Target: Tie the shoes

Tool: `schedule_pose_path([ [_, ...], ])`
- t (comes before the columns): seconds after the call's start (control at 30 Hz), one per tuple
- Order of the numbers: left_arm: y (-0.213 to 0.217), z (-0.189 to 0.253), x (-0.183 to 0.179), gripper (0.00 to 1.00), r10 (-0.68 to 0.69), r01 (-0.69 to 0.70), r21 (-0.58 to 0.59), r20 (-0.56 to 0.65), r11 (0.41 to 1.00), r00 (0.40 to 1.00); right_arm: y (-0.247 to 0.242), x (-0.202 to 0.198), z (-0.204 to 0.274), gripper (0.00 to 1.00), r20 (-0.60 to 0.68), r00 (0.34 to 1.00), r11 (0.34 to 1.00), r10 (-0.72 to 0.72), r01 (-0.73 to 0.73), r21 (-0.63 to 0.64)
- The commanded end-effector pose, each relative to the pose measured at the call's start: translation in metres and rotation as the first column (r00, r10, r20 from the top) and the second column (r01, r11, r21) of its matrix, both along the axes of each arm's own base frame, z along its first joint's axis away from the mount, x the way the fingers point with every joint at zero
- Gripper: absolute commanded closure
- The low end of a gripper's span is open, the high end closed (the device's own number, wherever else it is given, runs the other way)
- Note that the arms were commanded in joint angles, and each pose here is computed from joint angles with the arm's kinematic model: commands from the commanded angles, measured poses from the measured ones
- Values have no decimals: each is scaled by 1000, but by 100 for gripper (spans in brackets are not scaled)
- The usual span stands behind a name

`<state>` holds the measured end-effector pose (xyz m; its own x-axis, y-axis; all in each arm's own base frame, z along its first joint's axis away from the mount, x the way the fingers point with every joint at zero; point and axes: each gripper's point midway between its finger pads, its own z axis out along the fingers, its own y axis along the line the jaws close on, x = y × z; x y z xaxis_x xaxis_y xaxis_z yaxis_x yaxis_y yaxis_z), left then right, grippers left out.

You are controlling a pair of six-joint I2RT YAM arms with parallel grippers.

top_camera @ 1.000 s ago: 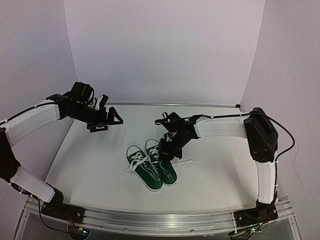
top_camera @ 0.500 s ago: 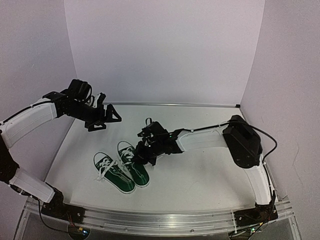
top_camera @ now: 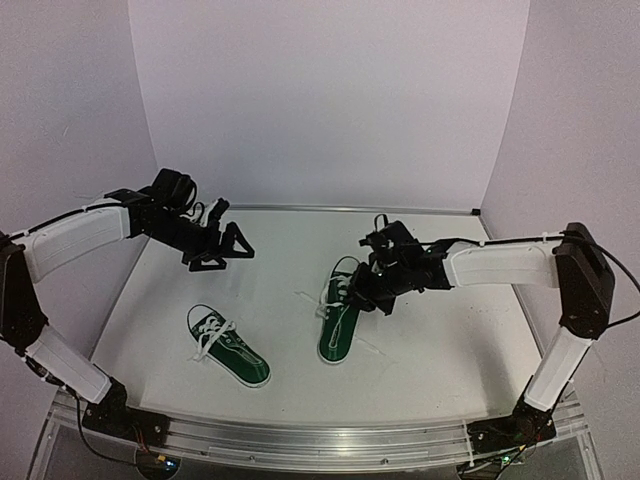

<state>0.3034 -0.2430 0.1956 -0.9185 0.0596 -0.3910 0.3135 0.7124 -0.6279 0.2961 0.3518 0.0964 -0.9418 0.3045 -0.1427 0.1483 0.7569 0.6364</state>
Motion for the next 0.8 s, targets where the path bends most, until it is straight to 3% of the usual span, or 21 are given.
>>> schedule_pose_path([
  [0.0,-24,-15,-10,1,-154,153,19,48,988,987,34,15,47,100,154,977,986,148,-158,54],
  [0.23,-66,-55,-22,5,-331,320,95,145,943,933,-14,39,71,100,185,978,995,96,-100,9],
  [0.43,-102,-56,2,7,-327,346,31,415,938,849,-31,38,75,100,163,978,992,129,-126,-27],
  [0.67,-162,-90,12,13,-402,401,116,506,909,764,-50,43,82,100,158,979,990,128,-116,-84],
  [0.77,-181,-98,16,7,-401,405,119,545,906,736,-59,42,76,100,137,983,987,126,-110,-118],
])
